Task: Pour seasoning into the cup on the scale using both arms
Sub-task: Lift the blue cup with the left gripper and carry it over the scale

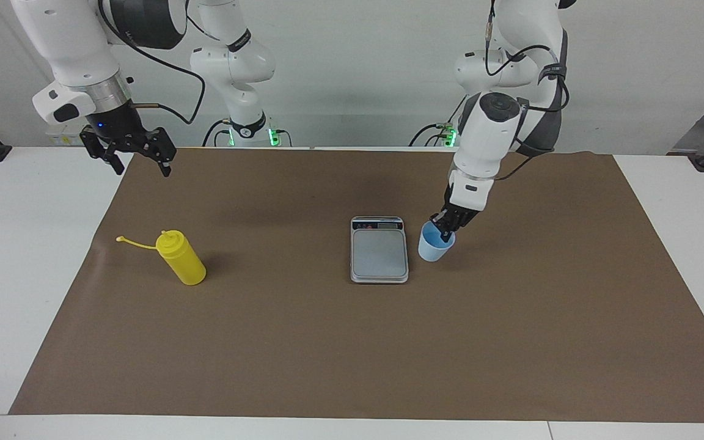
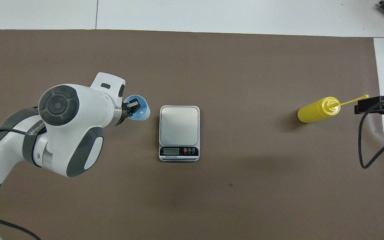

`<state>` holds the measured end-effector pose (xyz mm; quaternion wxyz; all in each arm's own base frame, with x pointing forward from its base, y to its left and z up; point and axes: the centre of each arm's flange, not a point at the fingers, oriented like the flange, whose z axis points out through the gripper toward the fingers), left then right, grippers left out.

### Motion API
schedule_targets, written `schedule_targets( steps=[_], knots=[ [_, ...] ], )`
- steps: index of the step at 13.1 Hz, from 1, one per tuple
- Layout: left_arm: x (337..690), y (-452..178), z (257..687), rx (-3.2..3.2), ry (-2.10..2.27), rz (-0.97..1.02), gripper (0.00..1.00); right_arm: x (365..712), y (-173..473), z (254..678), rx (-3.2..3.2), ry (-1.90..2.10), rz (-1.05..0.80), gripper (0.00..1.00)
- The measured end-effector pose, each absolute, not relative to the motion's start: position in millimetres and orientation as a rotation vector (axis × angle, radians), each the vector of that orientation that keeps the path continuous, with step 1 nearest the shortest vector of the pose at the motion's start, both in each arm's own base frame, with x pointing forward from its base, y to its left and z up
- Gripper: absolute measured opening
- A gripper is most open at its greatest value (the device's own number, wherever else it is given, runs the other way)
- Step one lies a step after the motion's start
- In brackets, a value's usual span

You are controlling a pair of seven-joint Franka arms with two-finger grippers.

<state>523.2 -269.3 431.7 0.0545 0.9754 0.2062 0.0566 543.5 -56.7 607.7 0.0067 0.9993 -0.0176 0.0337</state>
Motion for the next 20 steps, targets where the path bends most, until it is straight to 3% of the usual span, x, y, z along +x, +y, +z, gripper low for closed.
schedule_targets(
  steps=[4, 8, 20],
  knots=[
    [512, -312, 433, 2.990, 0.663, 0.174, 0.05, 542, -60, 604, 3.132, -0.050, 0.112, 1.00],
    [510, -352, 404, 3.027, 0.730, 0.178, 0.05, 541, -60, 605, 3.132, -0.050, 0.116, 1.00],
    [511, -378, 395, 2.948, 0.893, 0.179, 0.05, 541, -53, 607, 3.135, -0.030, 0.120, 1.00]
  ],
)
